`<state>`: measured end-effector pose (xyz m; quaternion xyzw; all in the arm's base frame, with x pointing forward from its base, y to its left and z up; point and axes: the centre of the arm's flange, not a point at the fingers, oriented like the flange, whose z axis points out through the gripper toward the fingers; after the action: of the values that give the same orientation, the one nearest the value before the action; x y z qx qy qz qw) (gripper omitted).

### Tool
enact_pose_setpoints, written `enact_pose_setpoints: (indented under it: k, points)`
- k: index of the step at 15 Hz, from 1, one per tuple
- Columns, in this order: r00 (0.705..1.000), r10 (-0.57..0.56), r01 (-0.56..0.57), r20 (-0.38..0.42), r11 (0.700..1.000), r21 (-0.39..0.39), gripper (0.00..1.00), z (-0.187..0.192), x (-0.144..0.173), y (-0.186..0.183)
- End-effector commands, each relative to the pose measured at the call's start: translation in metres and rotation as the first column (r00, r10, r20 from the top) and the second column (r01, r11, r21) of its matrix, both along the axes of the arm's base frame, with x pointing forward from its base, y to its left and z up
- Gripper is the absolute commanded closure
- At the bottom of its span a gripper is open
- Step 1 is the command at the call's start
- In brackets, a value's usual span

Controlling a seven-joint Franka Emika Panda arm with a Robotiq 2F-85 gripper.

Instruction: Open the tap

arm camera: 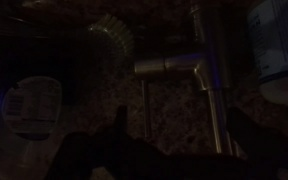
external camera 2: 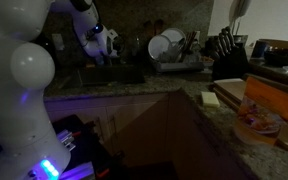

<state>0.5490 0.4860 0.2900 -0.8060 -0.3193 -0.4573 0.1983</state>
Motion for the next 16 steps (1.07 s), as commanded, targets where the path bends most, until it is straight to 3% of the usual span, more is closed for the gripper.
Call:
enact_pose_setpoints:
  k: [1,4,7,9,11,16]
  points:
    - [0.999,0.051,-0.052,0.014,0.996,0.074,0.0,-0.002,-0.003,0.014]
    - [0.995,0.075,-0.079,0.062,0.995,0.06,0.0,0.003,-0.002,0.025]
    - [0.993,0.068,-0.068,0.094,0.998,-0.004,0.0,-0.004,0.006,0.02]
    - [0.997,-0.012,0.018,0.074,0.996,-0.085,0.0,-0.008,0.012,0.006]
    - [0.993,-0.059,0.071,0.103,0.991,-0.116,0.0,-0.009,0.026,-0.013]
    - [0.99,-0.073,0.084,0.118,0.992,-0.095,0.0,-0.009,0.043,-0.023]
